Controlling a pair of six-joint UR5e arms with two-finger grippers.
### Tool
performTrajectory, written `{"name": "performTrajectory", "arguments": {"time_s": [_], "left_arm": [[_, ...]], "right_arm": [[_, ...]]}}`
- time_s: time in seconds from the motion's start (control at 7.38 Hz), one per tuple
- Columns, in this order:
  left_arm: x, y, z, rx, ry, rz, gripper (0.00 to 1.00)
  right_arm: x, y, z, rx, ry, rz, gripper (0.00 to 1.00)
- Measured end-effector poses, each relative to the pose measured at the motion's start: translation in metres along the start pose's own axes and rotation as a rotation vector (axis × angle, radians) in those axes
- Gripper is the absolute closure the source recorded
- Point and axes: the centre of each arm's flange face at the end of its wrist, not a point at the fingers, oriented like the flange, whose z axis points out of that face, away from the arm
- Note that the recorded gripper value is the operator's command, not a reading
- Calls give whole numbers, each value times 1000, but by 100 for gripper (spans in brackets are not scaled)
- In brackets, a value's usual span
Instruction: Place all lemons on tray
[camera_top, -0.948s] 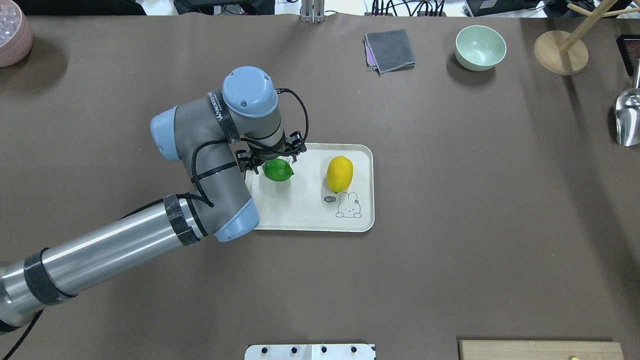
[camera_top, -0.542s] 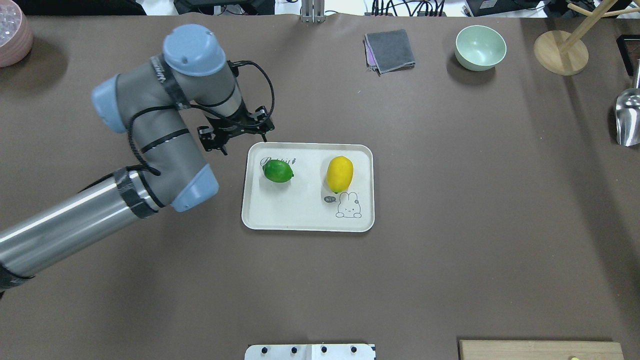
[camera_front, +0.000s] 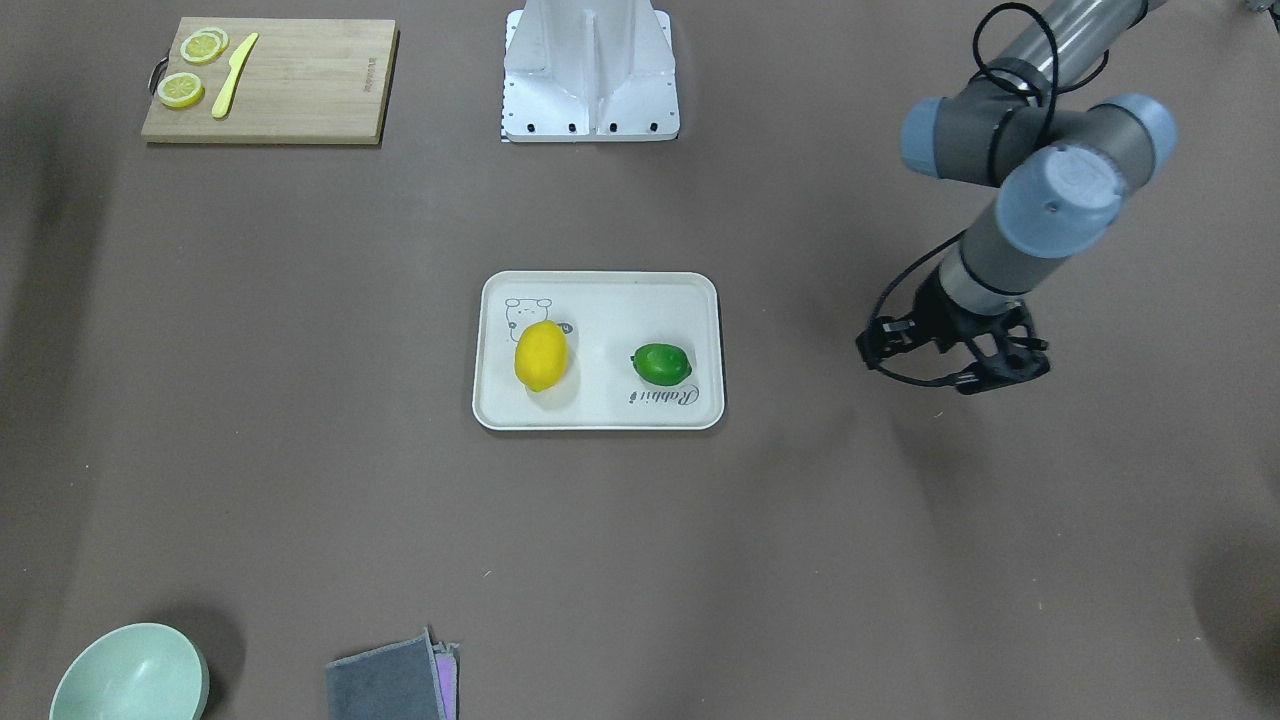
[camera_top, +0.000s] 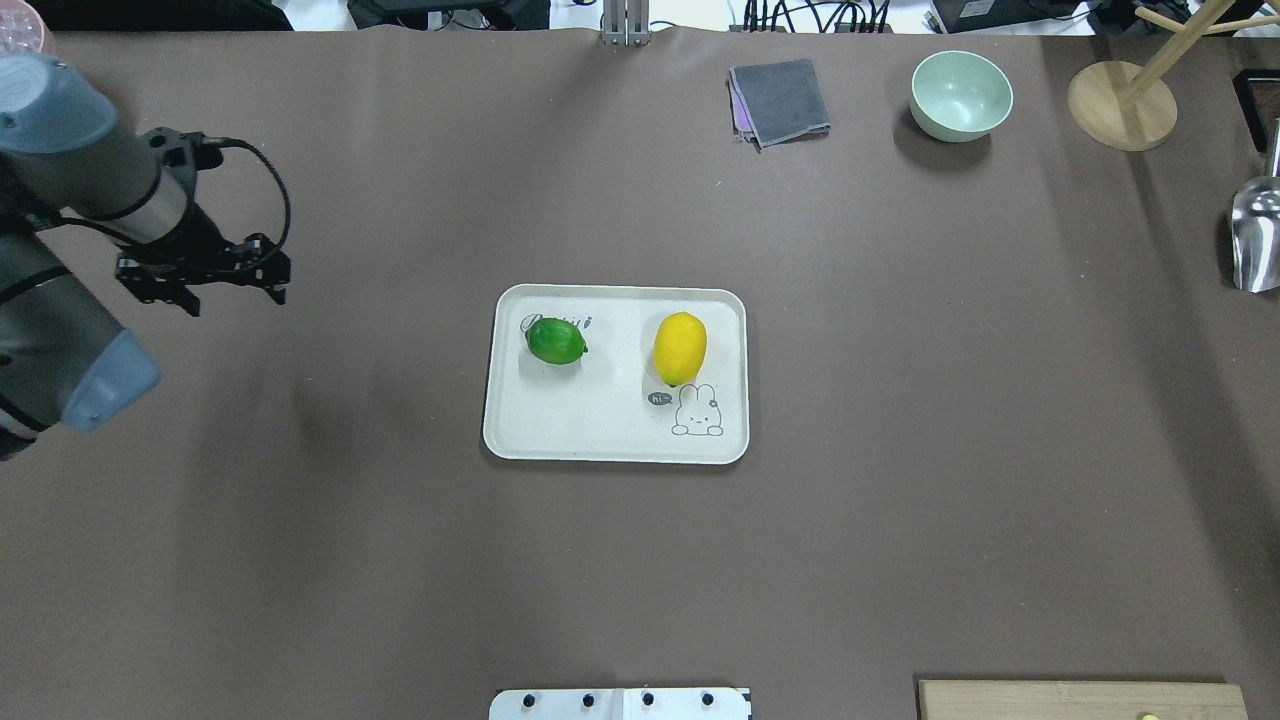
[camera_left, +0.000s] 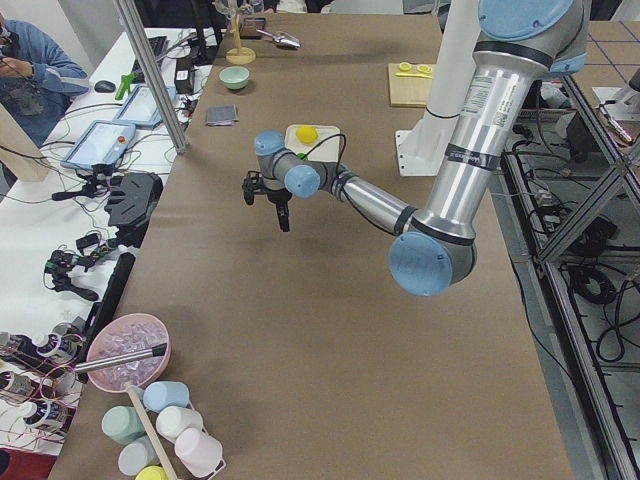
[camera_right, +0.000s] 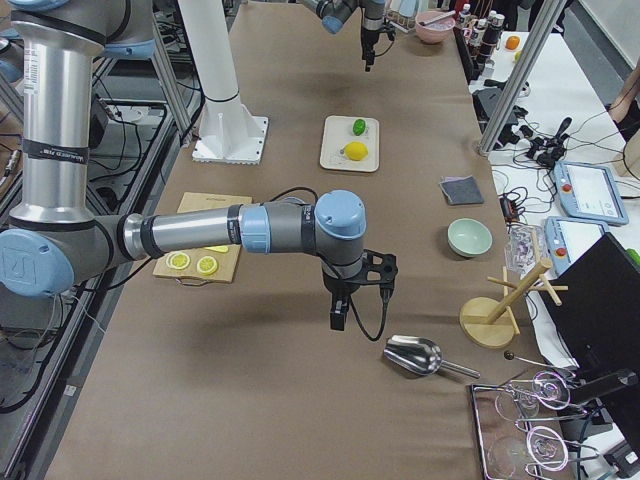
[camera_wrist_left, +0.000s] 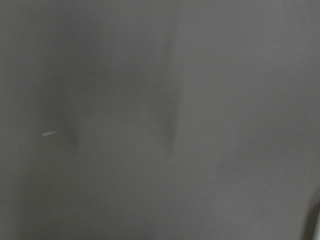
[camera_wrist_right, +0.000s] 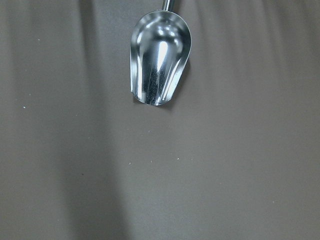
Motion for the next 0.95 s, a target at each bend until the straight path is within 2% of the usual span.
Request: {"name": "performTrajectory", "arguments": {"time_s": [0.14, 0.54, 0.95], "left_arm": [[-64, -3, 0, -10, -26, 10, 2], [-222, -12, -6, -51, -43, 1, 2], [-301, -15, -28, -27, -45, -25, 2]], "right_arm": [[0, 0, 0, 1, 3, 0, 0], [1, 1, 0, 1, 5, 0, 0], [1, 0, 1, -1, 5, 1, 0]]}}
